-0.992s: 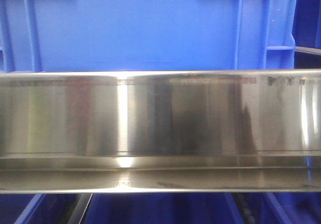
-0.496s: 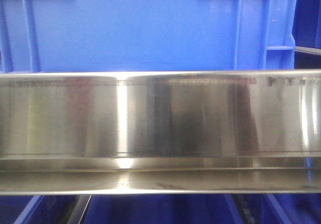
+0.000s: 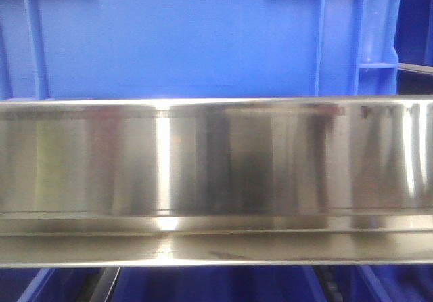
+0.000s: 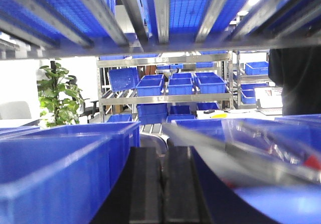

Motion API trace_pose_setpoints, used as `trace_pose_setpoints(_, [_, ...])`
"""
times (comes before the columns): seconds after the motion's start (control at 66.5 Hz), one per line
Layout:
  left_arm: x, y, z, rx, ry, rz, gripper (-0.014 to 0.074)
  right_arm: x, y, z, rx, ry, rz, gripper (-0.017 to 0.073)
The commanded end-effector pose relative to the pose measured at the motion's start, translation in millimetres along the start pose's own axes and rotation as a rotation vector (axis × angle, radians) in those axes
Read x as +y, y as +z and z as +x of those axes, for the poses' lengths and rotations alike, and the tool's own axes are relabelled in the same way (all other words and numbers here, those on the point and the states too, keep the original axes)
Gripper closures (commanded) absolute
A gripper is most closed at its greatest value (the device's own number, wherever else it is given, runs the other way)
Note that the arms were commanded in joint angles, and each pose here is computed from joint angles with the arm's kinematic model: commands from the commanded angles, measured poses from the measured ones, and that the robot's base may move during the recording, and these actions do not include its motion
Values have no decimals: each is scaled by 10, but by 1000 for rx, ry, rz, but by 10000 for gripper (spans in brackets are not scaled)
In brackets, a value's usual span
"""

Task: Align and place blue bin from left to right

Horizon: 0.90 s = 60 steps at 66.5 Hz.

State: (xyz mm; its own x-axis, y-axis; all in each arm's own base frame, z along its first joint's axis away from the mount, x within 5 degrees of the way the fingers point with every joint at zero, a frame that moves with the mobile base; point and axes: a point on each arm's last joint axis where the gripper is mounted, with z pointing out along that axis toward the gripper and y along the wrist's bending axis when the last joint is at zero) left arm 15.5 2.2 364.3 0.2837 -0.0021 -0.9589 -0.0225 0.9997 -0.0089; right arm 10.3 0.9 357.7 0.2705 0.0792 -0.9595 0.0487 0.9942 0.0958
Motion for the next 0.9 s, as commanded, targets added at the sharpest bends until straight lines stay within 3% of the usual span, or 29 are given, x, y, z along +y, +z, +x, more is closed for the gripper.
trace_pose_setpoints(0.0, [4,122,-194,53,5,-9,261,28,43,-234,13,1,-4,594])
trace_pose_setpoints(0.06, [2,258,-292,77,6,-10,198,43,79,-386,-7,1,-6,529])
trace_pose_setpoints(0.226, [-18,627,-447,140,3,7,144,71,227,-690,-42,1,-8,206])
trace_pose_setpoints(0.346, [-93,811,-500,166,-10,91,86,74,403,-752,-9,0,-4,-10])
trace_pose_setpoints(0.421, [-172,907,-508,183,-11,166,34,59,545,-709,27,-64,7,-8])
trace_pose_setpoints(0.526, [-310,1059,-540,219,-21,266,-9,67,720,-693,88,-85,-11,-7])
trace_pose_setpoints(0.602, [-409,1183,-564,280,-29,316,-9,116,819,-743,144,-88,-68,-7])
trace_pose_setpoints(0.722, [-533,1405,-681,373,-18,350,-8,236,1027,-848,232,-150,-186,-7])
trace_pose_setpoints(0.887, [-722,1735,-745,519,2,375,-8,516,1429,-876,432,-158,-358,0])
